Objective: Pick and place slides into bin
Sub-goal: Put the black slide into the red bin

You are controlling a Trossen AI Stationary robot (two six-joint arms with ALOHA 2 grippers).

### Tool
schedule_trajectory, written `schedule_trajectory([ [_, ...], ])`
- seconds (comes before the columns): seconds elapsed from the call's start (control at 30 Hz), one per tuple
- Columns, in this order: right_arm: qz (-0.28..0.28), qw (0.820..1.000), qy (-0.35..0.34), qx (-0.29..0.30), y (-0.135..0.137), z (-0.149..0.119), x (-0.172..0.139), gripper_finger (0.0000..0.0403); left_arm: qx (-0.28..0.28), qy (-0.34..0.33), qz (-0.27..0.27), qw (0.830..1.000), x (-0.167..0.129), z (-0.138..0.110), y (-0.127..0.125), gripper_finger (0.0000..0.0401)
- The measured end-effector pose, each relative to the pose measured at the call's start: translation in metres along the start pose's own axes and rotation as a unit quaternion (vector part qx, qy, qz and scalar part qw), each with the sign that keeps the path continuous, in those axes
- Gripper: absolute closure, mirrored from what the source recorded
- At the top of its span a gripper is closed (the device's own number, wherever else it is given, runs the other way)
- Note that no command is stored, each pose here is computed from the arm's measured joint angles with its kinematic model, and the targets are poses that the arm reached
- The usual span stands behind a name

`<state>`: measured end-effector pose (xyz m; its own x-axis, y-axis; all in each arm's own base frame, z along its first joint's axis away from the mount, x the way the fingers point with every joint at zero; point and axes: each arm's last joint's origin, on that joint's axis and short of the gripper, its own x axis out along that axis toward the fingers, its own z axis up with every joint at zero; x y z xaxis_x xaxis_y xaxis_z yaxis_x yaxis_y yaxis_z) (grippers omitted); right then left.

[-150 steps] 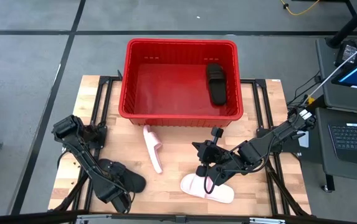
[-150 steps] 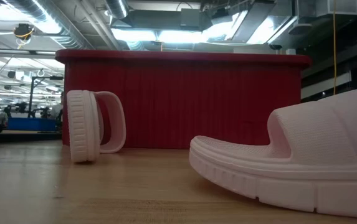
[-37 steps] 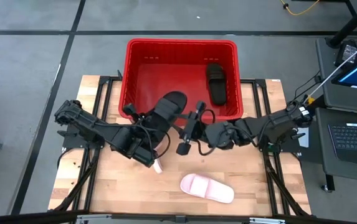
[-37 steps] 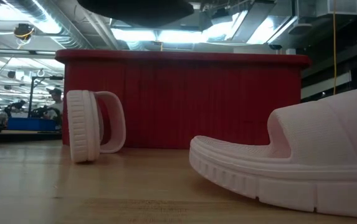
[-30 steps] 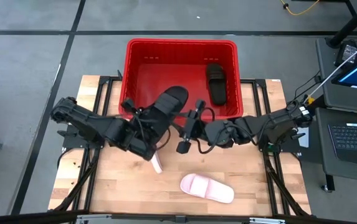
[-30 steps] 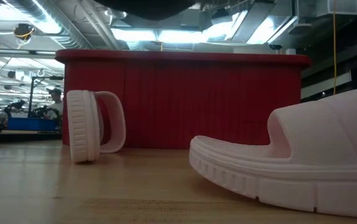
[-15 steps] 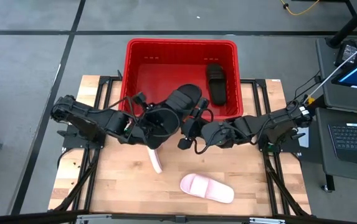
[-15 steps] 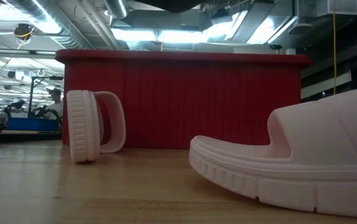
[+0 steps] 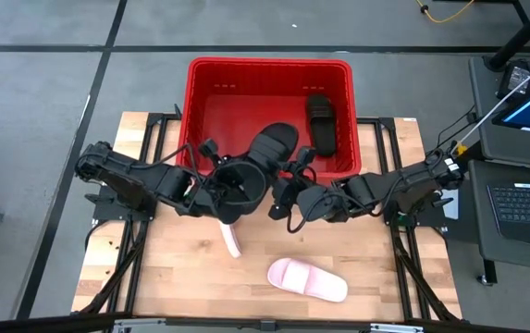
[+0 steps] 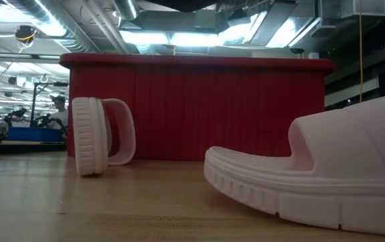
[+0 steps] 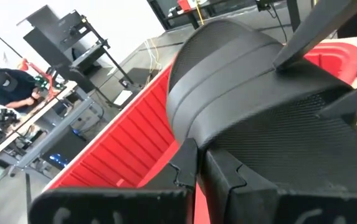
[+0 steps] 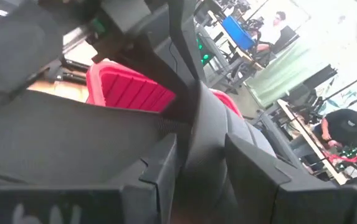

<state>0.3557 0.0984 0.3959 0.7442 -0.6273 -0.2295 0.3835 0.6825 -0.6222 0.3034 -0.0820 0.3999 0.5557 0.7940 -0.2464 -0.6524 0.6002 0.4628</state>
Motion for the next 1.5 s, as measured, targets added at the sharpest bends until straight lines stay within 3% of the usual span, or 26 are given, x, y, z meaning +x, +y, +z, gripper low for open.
schedule_trajectory([
  [0.47,-0.019,1.0,0.013,-0.012,-0.001,-0.002,0.0,0.0269,-0.003,0.006,-0.054,0.999,-0.007,-0.001,-0.006,0.0397],
  [1.27,-0.029,0.999,0.024,-0.025,0.0,-0.005,0.0,0.0383,0.021,-0.018,-0.09,0.996,-0.026,0.002,-0.012,0.0395],
  [1.5,-0.036,0.999,0.024,-0.018,-0.002,-0.004,-0.001,0.0386,0.046,-0.039,-0.096,0.994,-0.028,0.009,-0.005,0.0394],
])
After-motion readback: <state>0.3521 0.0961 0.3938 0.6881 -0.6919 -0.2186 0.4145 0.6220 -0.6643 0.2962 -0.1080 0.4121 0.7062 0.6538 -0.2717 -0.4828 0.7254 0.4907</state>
